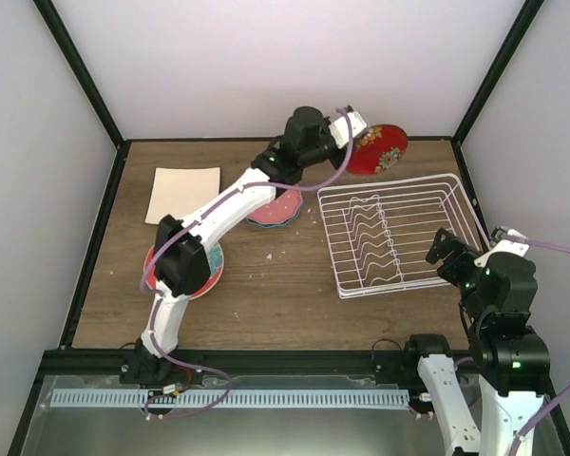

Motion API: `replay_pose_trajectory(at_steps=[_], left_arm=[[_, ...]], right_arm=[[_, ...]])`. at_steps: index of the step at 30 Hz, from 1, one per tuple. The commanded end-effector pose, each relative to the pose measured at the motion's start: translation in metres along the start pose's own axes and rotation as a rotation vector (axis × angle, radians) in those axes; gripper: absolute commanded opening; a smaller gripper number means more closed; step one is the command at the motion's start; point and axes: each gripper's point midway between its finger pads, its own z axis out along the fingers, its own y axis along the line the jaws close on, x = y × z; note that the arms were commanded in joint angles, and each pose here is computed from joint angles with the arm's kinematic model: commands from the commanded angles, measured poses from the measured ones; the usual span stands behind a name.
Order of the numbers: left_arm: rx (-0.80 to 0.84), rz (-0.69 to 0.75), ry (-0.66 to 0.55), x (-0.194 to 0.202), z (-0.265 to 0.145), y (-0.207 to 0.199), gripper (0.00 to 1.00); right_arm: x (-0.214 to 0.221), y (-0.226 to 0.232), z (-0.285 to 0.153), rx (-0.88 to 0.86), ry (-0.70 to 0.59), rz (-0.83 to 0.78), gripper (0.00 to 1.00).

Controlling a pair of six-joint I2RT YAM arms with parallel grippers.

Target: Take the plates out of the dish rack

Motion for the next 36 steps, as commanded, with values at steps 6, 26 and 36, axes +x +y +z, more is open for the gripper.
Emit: replay_pose_trajectory(at_steps=[6, 26, 36], left_arm=[[-0.160, -0.693, -0.040, -0.021, -0.136, 0.114, 0.04], [-0.090, -1.160, 0.438, 0.216, -0.286, -0.062, 0.04], [-0.095, -1.184, 0.572, 0.277, -0.267, -0.083, 0.04]], right_arm=[[0.000, -0.001, -0.009, -0.014, -0.020, -0.009, 1.00], [-0.004, 0.010, -0.001, -0.055, -0.022, -0.006, 1.00], [-0.011, 0.008, -0.009, -0.041, -0.041, -0.011, 1.00]])
